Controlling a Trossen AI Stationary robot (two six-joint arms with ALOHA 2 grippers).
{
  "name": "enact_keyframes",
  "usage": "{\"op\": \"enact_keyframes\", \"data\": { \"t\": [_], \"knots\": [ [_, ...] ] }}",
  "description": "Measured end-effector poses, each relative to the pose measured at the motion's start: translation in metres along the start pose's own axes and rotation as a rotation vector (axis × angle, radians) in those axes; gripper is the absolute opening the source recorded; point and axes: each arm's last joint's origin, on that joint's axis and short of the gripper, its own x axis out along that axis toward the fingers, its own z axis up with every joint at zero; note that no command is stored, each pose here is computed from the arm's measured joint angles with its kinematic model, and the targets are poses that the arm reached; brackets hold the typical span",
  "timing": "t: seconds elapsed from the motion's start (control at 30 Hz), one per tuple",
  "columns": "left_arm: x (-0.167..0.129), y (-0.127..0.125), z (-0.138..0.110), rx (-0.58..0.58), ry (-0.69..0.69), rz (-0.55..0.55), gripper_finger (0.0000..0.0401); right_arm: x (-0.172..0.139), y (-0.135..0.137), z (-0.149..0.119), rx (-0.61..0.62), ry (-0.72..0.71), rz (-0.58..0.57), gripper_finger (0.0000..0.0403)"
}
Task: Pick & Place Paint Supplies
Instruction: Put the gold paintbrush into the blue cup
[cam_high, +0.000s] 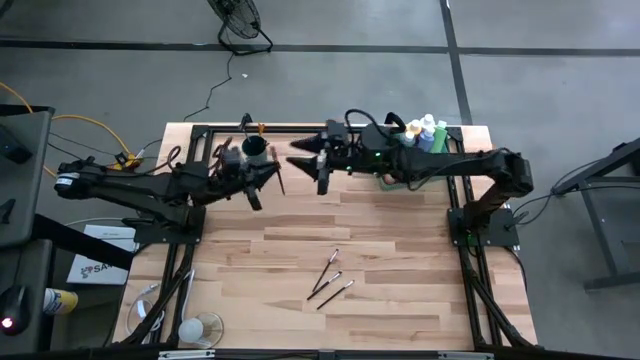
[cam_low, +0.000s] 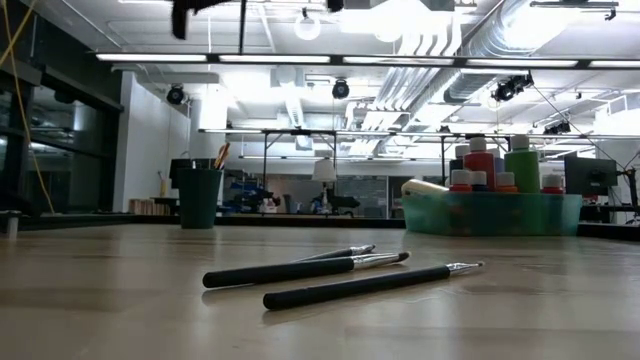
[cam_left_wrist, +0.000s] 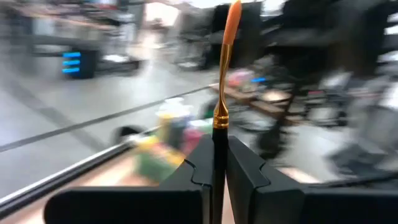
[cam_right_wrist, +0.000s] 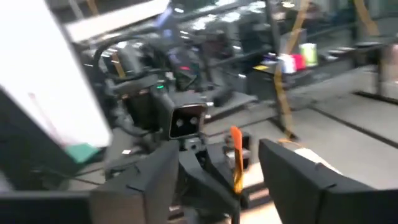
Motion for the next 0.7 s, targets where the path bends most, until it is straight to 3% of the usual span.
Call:
{"op": "enact_keyframes", "data": {
  "t": [0.23,0.37,0.5,0.7],
  "knots": [
    [-0.016,0.020,0.002,0.107,-0.035,0.451,0.0014,-0.038,0.002,0.029,-0.022,0.037,-0.228,0.0257],
    [-0.019,0.027,-0.002,0.192,-0.059,0.694,0.0014,-0.051,0.005,0.040,-0.045,0.037,-0.241,0.0259],
    [-0.013,0.036,-0.013,0.249,-0.057,0.833,0.0014,-0.057,0.007,0.045,-0.047,0.022,-0.235,0.0258],
    [0.003,0.063,-0.033,0.247,-0.054,0.988,0.0015,-0.057,0.007,0.046,-0.079,0.029,-0.227,0.0258]
  ]
}}
